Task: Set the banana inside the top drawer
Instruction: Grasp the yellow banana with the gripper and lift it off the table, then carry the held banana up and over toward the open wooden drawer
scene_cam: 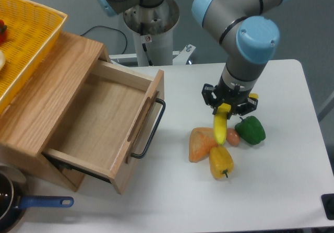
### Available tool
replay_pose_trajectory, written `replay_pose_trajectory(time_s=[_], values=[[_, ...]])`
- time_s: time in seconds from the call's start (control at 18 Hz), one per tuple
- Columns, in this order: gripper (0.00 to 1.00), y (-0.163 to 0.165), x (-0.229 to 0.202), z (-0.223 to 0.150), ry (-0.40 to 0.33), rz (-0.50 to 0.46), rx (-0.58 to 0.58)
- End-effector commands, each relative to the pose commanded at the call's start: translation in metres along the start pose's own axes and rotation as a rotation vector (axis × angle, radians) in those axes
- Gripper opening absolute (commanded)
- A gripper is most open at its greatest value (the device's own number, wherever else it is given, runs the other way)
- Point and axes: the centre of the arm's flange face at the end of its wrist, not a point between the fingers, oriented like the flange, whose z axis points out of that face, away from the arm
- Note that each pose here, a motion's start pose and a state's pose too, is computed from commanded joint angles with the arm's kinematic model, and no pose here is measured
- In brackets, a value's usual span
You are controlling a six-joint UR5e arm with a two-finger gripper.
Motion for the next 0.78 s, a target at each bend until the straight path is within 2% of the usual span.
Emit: replay_pose_trajectory(time_s=[0.28, 0.44, 0.56, 0.78], values=[[0.34, 0.0, 0.02, -0.01, 0.04, -0.144, 0.002], [0.34, -0.007, 0.039, -0.017, 0.066, -0.147, 0.031], [0.34, -0.003, 0.052, -0.039, 0.075, -0.168, 0.088], [0.34, -0.002, 0.066, -0.061, 0.077, -0.165, 0.118]])
